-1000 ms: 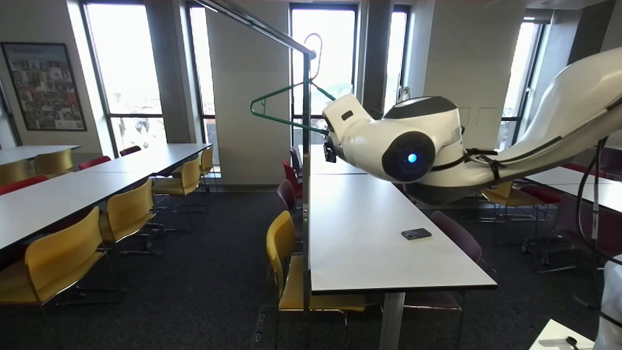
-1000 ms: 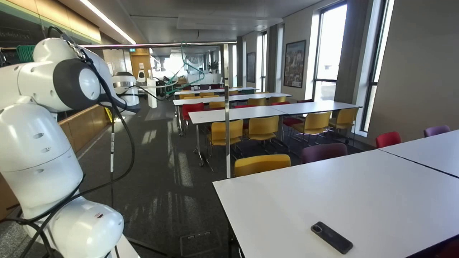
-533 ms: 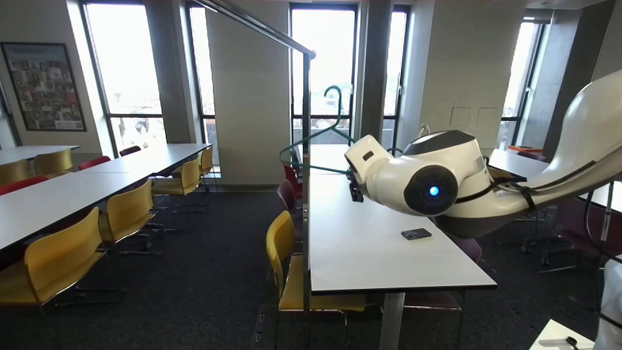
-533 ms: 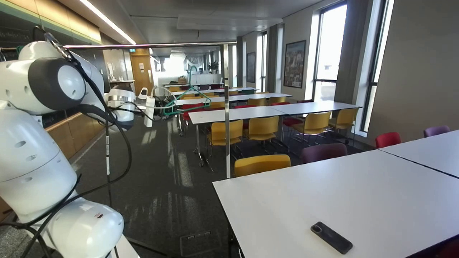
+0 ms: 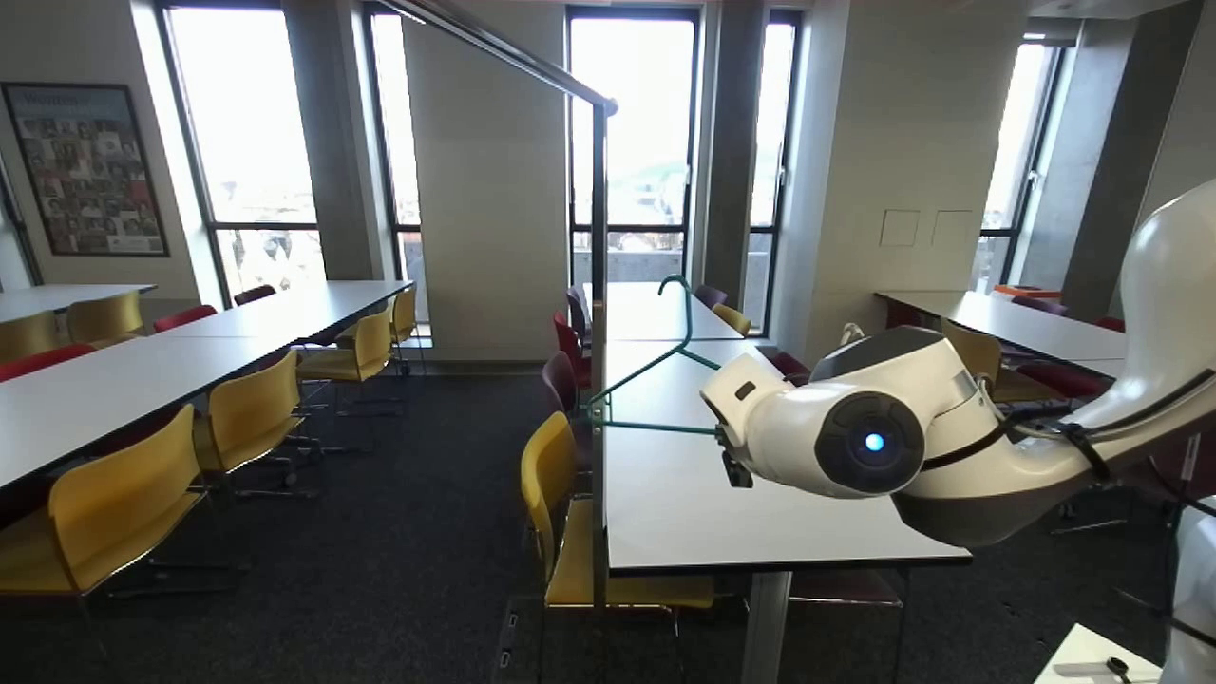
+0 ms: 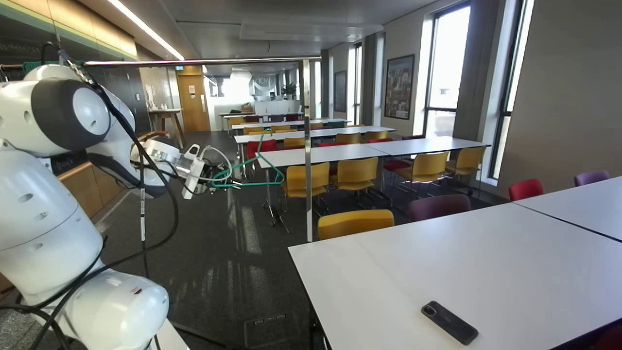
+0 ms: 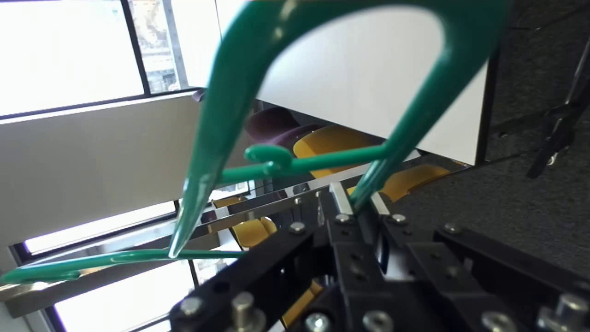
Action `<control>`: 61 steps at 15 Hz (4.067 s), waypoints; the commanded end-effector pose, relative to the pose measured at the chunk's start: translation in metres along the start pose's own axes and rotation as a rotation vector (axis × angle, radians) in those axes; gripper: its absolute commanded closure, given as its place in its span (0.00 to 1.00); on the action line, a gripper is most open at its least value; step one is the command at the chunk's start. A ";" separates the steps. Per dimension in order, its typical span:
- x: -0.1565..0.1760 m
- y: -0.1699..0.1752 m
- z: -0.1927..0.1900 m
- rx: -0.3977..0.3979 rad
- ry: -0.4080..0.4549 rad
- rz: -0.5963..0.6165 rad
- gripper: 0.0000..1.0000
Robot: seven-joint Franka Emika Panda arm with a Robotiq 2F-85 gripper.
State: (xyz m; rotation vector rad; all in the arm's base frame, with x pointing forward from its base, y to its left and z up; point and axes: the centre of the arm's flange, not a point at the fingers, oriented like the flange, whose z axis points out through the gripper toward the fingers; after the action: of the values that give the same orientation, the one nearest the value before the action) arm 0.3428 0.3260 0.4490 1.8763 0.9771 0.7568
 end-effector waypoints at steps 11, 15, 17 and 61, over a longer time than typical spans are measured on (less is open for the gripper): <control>-0.092 0.002 0.078 0.169 -0.375 0.207 0.97; -0.116 0.036 0.131 0.084 -0.433 0.391 0.97; -0.125 0.049 0.160 0.081 -0.442 0.507 0.97; -0.155 -0.108 0.391 0.367 -0.158 1.045 0.97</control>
State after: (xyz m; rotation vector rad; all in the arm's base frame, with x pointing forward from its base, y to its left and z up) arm 0.5361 0.0706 0.1710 2.6777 -0.0965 1.0767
